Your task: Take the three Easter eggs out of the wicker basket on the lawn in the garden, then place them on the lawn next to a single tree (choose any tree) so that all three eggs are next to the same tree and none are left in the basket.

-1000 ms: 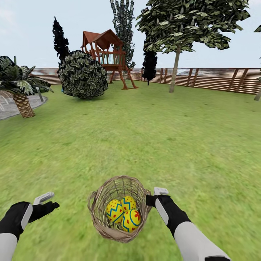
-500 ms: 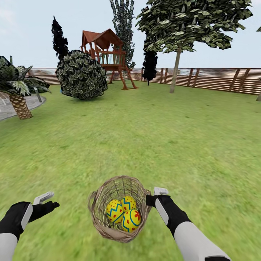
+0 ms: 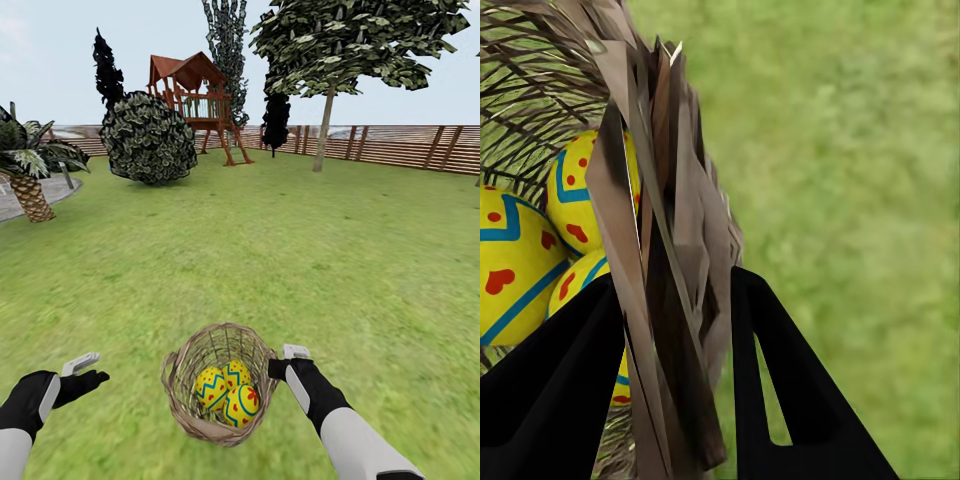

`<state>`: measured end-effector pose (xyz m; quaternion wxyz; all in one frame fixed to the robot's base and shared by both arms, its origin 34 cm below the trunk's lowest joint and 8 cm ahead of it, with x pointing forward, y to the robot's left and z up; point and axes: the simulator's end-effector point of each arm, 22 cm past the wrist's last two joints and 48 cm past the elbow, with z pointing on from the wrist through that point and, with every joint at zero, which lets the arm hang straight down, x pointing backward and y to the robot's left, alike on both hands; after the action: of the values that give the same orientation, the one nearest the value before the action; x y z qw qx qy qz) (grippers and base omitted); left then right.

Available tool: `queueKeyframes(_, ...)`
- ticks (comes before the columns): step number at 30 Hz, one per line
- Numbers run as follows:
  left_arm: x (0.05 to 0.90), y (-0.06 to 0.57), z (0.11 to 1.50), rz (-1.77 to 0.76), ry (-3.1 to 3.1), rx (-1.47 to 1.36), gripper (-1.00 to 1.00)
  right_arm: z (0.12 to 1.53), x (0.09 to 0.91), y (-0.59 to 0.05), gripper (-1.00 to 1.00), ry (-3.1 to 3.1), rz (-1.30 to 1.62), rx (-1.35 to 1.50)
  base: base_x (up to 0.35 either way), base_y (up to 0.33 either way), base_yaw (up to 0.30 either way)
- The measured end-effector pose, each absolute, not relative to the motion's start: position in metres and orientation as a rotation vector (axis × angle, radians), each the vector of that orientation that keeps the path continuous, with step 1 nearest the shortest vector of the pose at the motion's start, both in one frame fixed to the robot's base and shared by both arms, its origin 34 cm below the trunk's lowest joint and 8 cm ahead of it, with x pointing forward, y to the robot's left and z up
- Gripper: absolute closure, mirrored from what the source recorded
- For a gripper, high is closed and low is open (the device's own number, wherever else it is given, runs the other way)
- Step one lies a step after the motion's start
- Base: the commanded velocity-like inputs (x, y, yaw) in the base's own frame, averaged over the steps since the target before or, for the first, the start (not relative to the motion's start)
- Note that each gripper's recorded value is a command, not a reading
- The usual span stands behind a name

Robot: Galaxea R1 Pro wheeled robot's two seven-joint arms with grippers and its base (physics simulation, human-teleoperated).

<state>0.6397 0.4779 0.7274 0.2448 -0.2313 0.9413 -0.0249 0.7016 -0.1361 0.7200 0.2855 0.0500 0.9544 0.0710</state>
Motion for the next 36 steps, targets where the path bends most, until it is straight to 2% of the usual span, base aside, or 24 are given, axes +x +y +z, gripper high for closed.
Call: queueKeyframes(36, 0.6398, 0.4762, 0.7268, -0.071, 2.570, -0.632, -1.00, 0.7201, 0.7019, -0.1360, 1.00, 2.551, 0.188, 0.131, 0.323, 0.000, 0.000)
